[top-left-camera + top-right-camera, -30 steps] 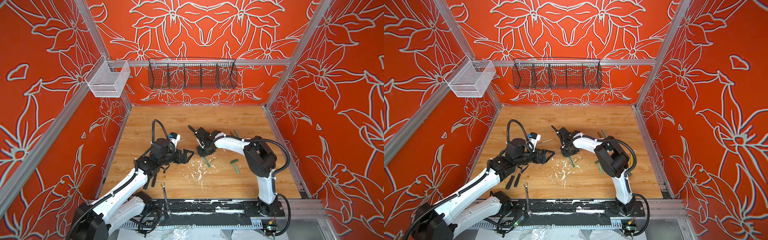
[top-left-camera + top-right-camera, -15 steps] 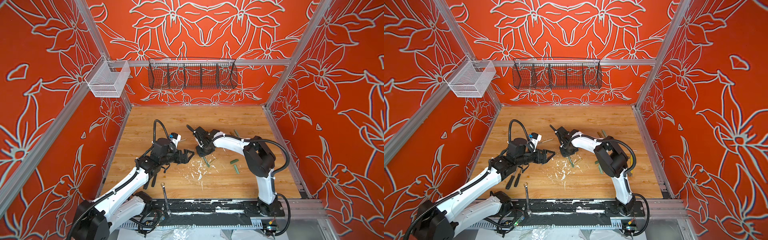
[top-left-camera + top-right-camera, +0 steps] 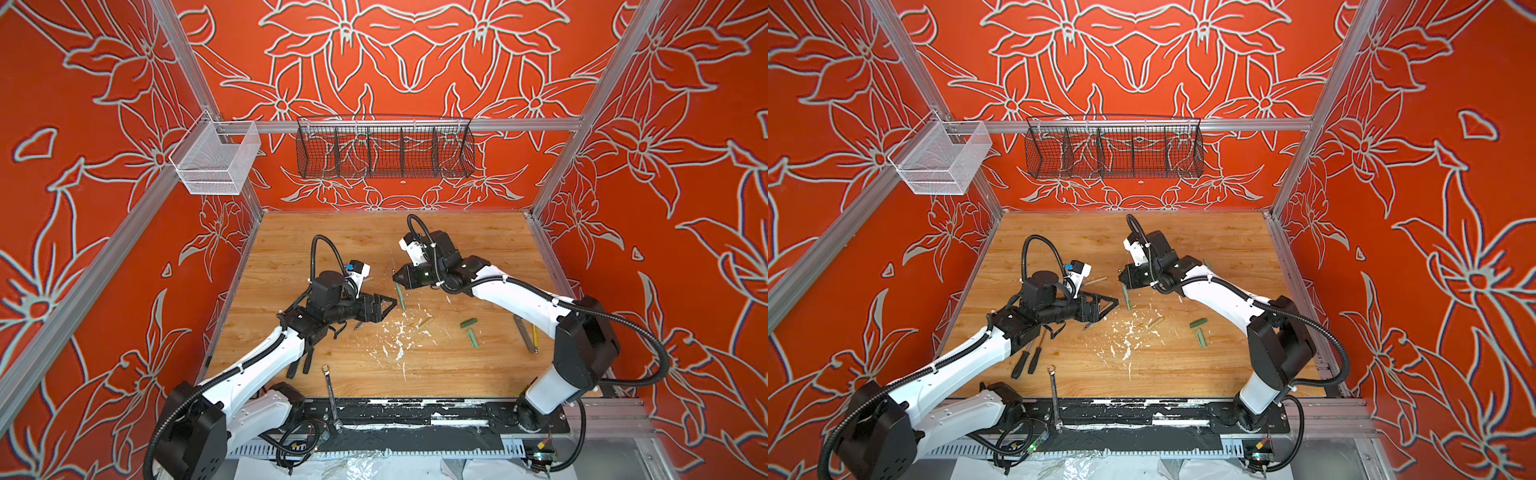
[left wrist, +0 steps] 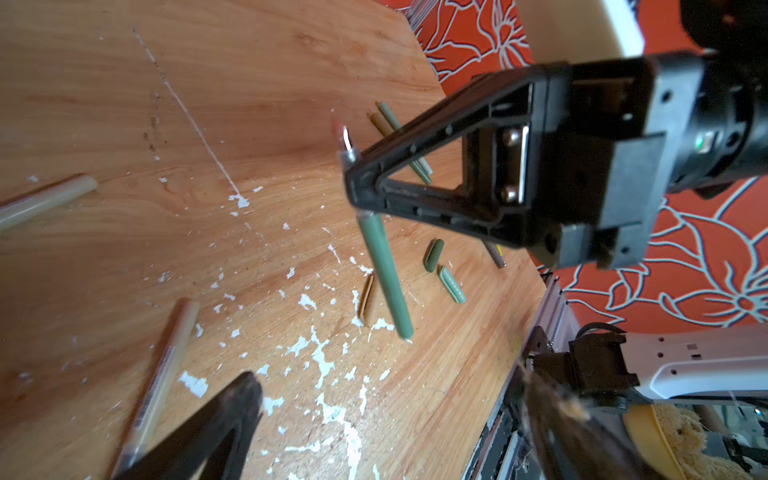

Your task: Insert the pens into the pen caps

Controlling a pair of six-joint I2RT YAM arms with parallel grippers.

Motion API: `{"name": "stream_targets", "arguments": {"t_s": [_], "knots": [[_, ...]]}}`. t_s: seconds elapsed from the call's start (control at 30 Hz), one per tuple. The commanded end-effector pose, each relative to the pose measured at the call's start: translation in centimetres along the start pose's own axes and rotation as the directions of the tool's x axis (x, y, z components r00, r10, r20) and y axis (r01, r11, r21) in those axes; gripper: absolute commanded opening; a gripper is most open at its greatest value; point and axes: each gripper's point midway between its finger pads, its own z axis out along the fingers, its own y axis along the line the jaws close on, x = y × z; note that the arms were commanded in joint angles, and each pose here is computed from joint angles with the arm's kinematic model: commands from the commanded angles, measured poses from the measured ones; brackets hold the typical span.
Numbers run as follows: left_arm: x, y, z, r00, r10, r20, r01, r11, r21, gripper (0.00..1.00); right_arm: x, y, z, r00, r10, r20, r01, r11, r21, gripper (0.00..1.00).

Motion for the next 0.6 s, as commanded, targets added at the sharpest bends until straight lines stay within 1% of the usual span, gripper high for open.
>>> {"name": "stream_targets", "arguments": {"t_s": [0.0,0.07,0.13,0.17,0.23,0.33,0.43,0.5,0.57], "knots": [[-3.0,-3.2,0.0,0.996,0.054,0.069,-0.062,0.991,0.12,0.96,-0.7,4.4,-1.3,0.993,-0.077,0.091,0.096,0.969,-0.227,0.1],[-3.4,-3.8,0.1,0.996,0.056,0.076,-0.067,0.987,0.148,0.89,-0.9,5.9,-2.5,0.983,-0.099,0.152,0.141,0.944,-0.299,0.11],[-3.9,-4.1,0.1,0.995,0.049,0.091,-0.063,0.985,0.162,0.81,-1.0,7.1,-3.9,0.969,-0.114,0.217,0.187,0.916,-0.355,0.1],[-3.9,-4.2,0.2,0.994,0.047,0.094,-0.062,0.984,0.164,0.78,-1.0,7.5,-4.4,0.963,-0.122,0.239,0.206,0.907,-0.367,0.1],[-4.0,-4.6,0.1,0.995,0.046,0.092,-0.063,0.98,0.187,0.67,-1.0,8.1,-5.4,0.954,-0.133,0.267,0.232,0.894,-0.383,0.1],[-3.8,-5.3,0.0,0.995,0.051,0.083,-0.069,0.97,0.233,0.52,-0.9,8.3,-6.0,0.948,-0.142,0.285,0.247,0.893,-0.377,0.11],[-3.5,-5.7,0.0,0.996,0.052,0.076,-0.07,0.963,0.261,0.41,-1.1,8.5,-6.4,0.944,-0.146,0.296,0.256,0.89,-0.378,0.1],[-3.3,-5.8,-0.1,0.996,0.052,0.076,-0.071,0.959,0.275,0.31,-1.2,8.7,-6.6,0.943,-0.143,0.302,0.257,0.887,-0.383,0.11],[-3.2,-5.9,-0.1,0.996,0.052,0.077,-0.071,0.958,0.278,0.24,-1.3,8.8,-6.7,0.942,-0.139,0.307,0.256,0.886,-0.386,0.1]]}}
